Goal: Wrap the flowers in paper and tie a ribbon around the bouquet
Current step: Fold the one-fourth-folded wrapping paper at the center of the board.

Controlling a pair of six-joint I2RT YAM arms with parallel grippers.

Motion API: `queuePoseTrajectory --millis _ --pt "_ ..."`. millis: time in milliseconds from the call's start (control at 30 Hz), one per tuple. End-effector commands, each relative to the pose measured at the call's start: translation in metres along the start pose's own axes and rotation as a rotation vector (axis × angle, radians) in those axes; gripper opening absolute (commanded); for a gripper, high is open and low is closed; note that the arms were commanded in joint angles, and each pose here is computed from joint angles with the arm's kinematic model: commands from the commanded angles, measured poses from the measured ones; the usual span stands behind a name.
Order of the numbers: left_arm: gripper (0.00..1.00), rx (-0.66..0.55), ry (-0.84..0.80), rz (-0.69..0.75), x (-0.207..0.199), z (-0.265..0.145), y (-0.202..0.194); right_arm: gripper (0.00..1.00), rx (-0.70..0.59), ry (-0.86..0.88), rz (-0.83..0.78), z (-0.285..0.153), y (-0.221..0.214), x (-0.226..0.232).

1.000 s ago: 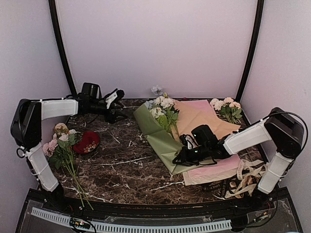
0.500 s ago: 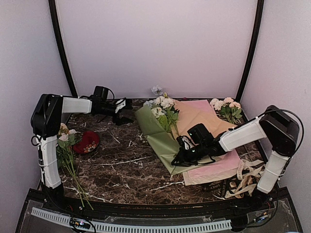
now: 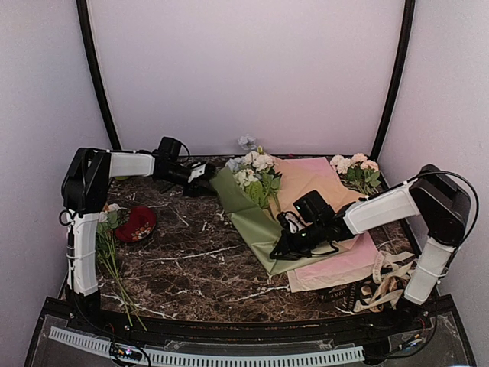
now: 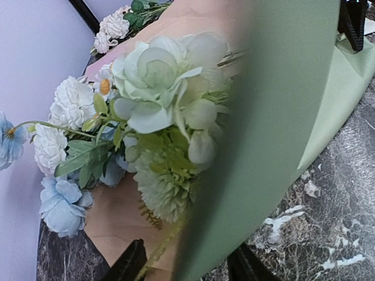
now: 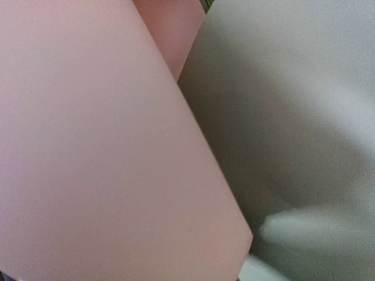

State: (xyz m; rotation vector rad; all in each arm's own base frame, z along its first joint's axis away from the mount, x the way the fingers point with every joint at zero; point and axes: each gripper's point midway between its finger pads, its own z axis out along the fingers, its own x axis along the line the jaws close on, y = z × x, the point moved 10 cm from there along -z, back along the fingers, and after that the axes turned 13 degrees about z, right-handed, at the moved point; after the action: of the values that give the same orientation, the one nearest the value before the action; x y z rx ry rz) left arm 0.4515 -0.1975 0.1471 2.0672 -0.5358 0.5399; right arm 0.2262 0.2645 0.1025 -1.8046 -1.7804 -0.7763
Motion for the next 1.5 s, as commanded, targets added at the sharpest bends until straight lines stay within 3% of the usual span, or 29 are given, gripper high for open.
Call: queuePoseTrajectory --millis 0,100,200,233,467,700,900,1033,1133,1333,1467 --pt "0.41 -0.078 -0.052 -0.010 0.002 -0.002 0.012 0.00 -0.006 0.003 -0.007 -0.002 0.005 0.004" --pt "0.25 -0.080 -0.058 -0.023 0.001 -0.001 0.011 0.00 -0.002 0.000 -0.007 -0.002 0.005 0.004" --pt "0.02 -0.048 -0.054 -0.028 0.001 0.000 0.008 0.00 -0.002 -0.004 -0.007 -0.003 0.005 0.004" --pt "0.00 -0.032 -0.051 -0.029 0.001 0.000 0.006 0.00 -0.001 -0.005 -0.007 -0.003 0.004 0.004" --pt "0.00 0.048 -0.019 -0.008 0.019 -0.012 0.004 0.00 0.055 0.010 -0.017 -0.007 -0.006 0.000" --pt "0.00 0.088 -0.109 -0.023 0.016 -0.027 0.017 0.00 0.168 0.061 -0.085 -0.011 -0.027 0.011" --pt "0.00 0.100 -0.077 -0.075 0.007 -0.018 0.005 0.00 0.129 0.028 -0.071 -0.009 -0.024 0.005" --pt "0.09 0.158 0.065 -0.147 0.017 -0.012 -0.007 0.00 0.090 0.025 -0.048 -0.006 -0.020 0.000" --pt "0.27 0.177 0.182 -0.239 0.030 -0.013 -0.010 0.00 0.079 0.027 -0.032 -0.004 -0.020 -0.002" --pt "0.61 0.194 0.213 -0.318 0.030 -0.016 -0.008 0.00 0.032 0.045 -0.007 -0.007 -0.020 -0.006" --pt "0.66 0.248 0.326 -0.324 0.032 -0.032 0.003 0.00 0.025 0.058 -0.010 -0.008 -0.019 -0.002"
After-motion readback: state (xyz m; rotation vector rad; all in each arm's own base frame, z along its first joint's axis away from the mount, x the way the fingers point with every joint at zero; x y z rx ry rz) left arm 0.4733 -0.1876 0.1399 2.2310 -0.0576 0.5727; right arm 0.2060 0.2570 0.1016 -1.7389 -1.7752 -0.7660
